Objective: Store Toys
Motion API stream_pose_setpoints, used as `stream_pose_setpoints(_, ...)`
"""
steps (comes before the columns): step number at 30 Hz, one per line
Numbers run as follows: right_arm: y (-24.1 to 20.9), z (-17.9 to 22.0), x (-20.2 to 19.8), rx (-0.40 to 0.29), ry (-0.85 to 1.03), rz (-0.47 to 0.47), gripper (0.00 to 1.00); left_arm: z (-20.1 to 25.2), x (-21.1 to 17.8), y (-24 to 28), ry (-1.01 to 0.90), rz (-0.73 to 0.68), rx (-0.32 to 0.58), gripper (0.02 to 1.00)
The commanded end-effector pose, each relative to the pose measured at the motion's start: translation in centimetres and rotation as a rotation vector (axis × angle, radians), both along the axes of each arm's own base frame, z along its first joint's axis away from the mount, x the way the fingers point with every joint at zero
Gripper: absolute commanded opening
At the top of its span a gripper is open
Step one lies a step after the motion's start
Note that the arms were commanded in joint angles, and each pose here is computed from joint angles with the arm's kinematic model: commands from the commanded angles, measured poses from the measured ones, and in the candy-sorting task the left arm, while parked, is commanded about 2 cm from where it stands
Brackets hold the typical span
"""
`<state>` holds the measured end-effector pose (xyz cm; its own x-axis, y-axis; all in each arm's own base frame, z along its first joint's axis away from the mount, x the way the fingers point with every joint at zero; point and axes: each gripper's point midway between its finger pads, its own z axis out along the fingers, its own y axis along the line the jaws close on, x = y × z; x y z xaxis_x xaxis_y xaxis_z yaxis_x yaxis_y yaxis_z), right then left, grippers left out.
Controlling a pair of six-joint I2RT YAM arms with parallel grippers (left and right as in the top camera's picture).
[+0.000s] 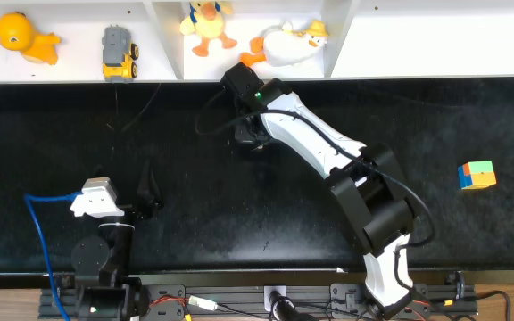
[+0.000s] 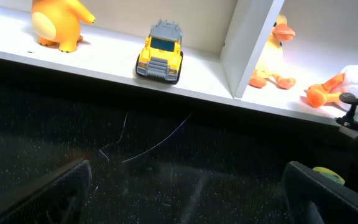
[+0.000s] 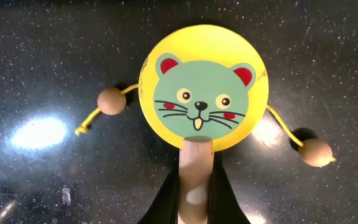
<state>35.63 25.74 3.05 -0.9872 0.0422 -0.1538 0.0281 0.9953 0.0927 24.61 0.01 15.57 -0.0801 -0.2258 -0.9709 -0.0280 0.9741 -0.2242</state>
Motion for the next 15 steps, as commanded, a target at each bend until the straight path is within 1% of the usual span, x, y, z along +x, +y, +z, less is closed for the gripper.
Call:
stream_pose_setpoints(1, 0.6, -0.5, -0.5, 0.027, 0.041, 0.023, 0.045, 0.1, 0.0, -0.4, -0.006, -0.022, 0.021, 0.998)
stream_pose_setpoints(3, 0.9, 0.2, -0.9, 0.045, 0.062, 0.029, 0.045, 0.1, 0.0, -0.4, -0.006, -0.022, 0.021, 0.996)
stream_pose_setpoints(5, 0.7, 1.6, -1.4, 0.044, 0.071, 0.030, 0.045, 0.1, 0.0, -0.4, -0.006, -0.022, 0.021, 0.998)
stream_pose_setpoints(7, 0.2, 3.6, -1.9, 0.038, 0.070, 0.030, 0.045, 0.1, 0.0, -0.4, -0.006, -0.022, 0.021, 0.998)
stream_pose_setpoints(11, -1.0, 9.0, -3.3, 0.061, 0.028, 0.032, 0.045, 0.1, 0.0, -0.4, -0.006, -0.022, 0.021, 0.998)
stream_pose_setpoints(13, -2.3, 11.6, -4.3, 0.049, -0.001, 0.024, 0.045, 0.1, 0.0, -0.4, -0.006, -0.022, 0.021, 0.998)
stream_pose_setpoints(15, -4.4, 13.8, -5.4, 0.015, -0.024, 0.008, 0.045, 0.1, 0.0, -0.4, -0.006, -0.022, 0.021, 0.998)
